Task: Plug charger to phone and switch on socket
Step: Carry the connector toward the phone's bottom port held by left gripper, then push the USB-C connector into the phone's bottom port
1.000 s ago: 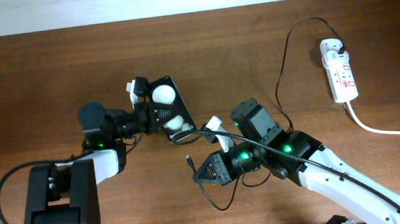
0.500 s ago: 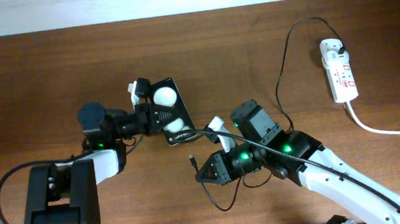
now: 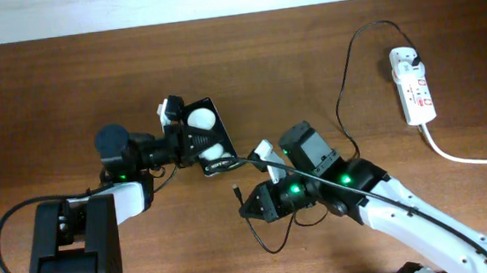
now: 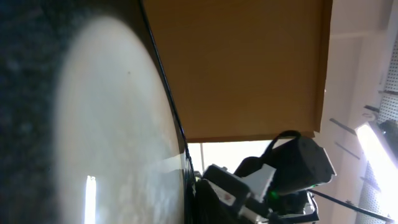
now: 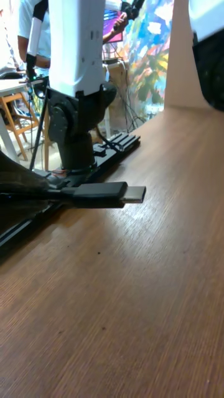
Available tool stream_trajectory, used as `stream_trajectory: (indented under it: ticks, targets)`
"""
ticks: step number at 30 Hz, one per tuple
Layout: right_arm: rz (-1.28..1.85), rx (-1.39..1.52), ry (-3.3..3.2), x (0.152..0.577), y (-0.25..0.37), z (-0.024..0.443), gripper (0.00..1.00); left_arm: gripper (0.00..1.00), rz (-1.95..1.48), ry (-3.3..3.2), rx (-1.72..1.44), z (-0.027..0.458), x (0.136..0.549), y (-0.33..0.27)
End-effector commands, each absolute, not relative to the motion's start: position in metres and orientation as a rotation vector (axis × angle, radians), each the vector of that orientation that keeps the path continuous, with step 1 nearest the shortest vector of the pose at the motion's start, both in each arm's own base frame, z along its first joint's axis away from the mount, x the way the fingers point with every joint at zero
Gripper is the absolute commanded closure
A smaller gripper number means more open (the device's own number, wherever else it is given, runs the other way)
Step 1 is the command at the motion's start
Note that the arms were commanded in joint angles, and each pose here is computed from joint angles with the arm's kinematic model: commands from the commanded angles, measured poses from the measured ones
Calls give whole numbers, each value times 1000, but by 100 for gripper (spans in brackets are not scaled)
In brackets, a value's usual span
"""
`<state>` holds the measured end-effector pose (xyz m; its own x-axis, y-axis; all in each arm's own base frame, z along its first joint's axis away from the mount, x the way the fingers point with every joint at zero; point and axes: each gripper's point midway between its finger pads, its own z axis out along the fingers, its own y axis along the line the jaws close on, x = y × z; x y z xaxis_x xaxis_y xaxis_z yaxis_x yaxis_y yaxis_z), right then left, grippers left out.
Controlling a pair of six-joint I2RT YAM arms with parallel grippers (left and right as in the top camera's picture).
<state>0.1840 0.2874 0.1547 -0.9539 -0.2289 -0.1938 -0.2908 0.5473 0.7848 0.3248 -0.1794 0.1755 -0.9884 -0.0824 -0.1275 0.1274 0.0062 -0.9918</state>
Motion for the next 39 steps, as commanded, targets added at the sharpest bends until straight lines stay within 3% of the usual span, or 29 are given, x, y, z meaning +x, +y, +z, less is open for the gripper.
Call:
stream_trajectory:
  ticks: [1, 7, 15, 39]
  targets:
    - [1414, -467, 2726, 181, 291, 151, 96, 100, -2119, 2116, 76, 180, 324, -181]
    - [1377, -447, 2749, 181, 288, 146, 96, 100, -2119, 2116, 77, 180, 324, -181]
    - [1571, -528, 2568, 188, 309, 178, 96, 100, -2086, 2087, 136, 180, 324, -181]
    - [1507, -469, 2570, 199, 308, 174, 96, 100, -2105, 2103, 200, 179, 315, -181]
